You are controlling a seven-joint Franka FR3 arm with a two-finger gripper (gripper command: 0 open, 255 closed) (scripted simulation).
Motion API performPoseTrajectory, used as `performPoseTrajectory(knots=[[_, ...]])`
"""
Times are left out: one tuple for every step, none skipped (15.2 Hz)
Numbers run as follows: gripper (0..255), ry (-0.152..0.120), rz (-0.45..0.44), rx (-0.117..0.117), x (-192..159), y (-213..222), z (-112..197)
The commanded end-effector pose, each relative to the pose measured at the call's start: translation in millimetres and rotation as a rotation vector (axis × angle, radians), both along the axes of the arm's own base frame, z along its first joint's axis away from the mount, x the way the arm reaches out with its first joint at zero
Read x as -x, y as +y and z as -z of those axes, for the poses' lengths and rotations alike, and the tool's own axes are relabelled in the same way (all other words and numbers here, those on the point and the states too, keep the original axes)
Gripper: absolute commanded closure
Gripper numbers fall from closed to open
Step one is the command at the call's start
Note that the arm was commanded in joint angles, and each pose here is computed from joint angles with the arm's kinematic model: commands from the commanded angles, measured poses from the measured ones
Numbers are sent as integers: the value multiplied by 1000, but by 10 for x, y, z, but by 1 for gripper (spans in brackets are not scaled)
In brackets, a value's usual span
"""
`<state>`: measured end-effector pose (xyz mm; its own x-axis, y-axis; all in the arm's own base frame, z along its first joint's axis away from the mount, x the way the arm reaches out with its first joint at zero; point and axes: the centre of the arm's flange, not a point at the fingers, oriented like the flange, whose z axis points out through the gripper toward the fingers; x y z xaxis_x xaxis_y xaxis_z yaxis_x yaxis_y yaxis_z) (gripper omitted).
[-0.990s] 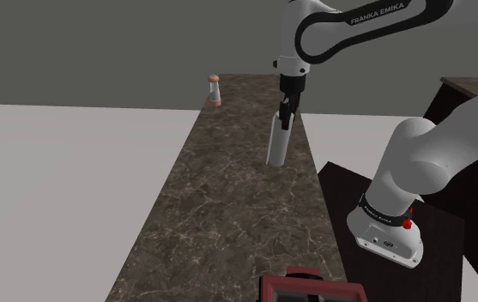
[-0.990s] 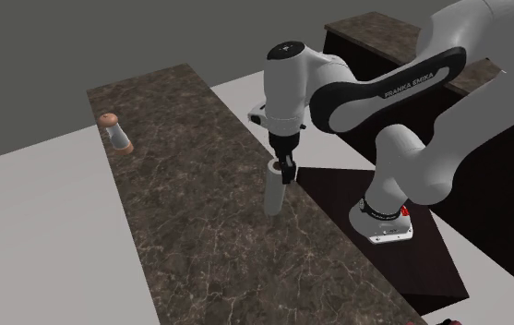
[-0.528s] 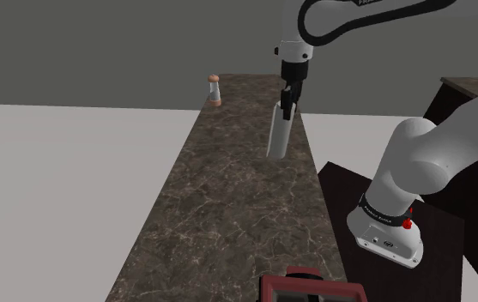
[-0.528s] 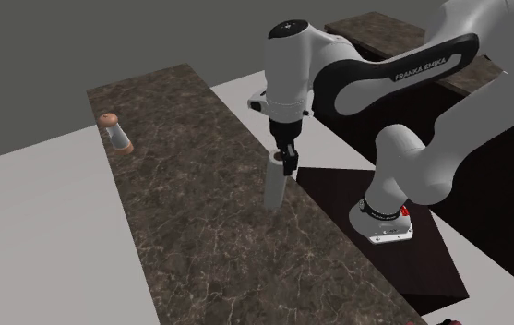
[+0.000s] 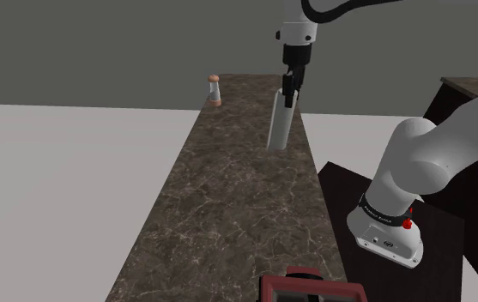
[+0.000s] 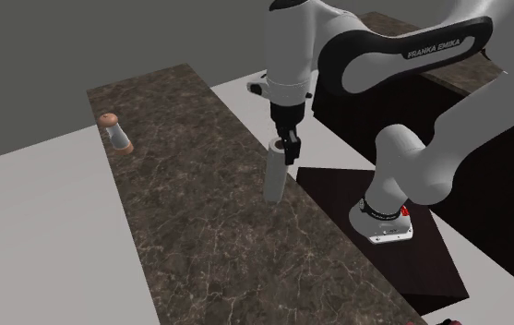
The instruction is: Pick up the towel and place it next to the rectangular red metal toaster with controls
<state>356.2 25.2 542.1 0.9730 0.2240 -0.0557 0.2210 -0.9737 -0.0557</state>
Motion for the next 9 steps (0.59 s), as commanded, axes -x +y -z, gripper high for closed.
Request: performPoseTrajectory(knots=[[255,0,0,0,0,5,-103],[255,0,0,0,0,5,-155],[255,0,0,0,0,5,-208],[255,0,0,0,0,5,-261],[255,0,0,0,0,5,-314],[255,0,0,0,0,5,-366],[255,0,0,0,0,5,-419],[255,0,0,0,0,5,-472],[255,0,0,0,0,5,-525]])
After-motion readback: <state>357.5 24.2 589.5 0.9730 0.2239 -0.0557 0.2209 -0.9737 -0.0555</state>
